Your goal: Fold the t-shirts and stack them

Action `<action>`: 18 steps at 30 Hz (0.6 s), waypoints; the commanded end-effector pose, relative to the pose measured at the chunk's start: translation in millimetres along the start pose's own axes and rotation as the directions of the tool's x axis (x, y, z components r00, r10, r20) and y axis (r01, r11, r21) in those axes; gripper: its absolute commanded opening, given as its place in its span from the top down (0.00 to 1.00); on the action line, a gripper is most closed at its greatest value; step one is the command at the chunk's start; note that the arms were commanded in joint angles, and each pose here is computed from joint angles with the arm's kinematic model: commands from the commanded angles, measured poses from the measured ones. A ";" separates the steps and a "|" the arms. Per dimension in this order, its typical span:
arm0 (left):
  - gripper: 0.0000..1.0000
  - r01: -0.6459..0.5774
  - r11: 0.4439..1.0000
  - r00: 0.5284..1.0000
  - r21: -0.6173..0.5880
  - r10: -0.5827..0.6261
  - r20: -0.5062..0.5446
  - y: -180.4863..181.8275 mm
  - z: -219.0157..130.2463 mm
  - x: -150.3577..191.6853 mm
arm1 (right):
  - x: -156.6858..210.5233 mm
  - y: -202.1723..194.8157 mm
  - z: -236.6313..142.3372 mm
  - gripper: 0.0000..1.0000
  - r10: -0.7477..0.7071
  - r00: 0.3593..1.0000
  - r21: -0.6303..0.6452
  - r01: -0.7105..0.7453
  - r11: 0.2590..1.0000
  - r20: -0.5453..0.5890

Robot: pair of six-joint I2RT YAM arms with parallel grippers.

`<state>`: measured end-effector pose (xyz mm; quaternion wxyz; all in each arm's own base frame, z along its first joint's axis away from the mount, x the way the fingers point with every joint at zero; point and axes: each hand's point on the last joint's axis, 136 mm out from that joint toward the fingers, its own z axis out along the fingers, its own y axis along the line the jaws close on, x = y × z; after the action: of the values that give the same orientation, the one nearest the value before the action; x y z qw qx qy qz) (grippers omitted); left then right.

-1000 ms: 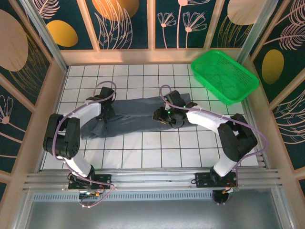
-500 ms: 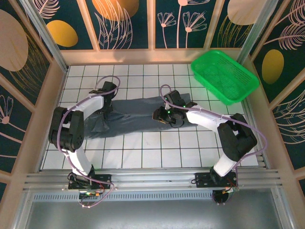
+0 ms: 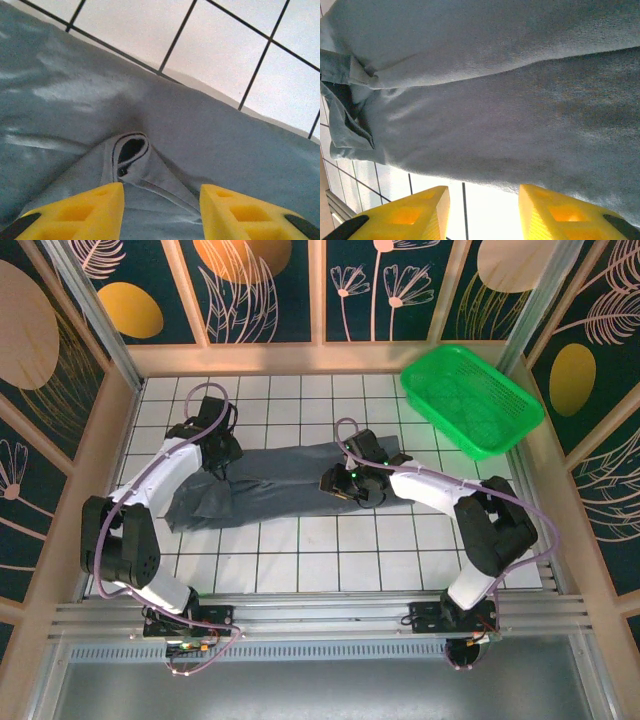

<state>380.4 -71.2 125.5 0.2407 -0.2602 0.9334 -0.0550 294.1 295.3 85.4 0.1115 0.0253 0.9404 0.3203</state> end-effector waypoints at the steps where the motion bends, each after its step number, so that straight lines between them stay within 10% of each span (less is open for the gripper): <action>1: 0.63 0.085 0.995 0.995 -0.043 -0.087 -0.054 20.2 7.7 14.7 | -9.5 10.4 -2.6 0.59 -0.004 1.000 -0.029 0.005 1.000 0.014; 18: 0.65 0.370 0.896 0.922 0.245 -0.322 -0.214 -16.0 13.3 36.6 | -4.3 7.0 -1.0 0.59 -0.002 1.000 -0.033 0.003 0.999 0.007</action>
<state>365.0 -79.7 97.0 0.1912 -0.3674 0.8899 -0.1913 294.9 296.5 86.2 0.1131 0.0244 0.9391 0.3235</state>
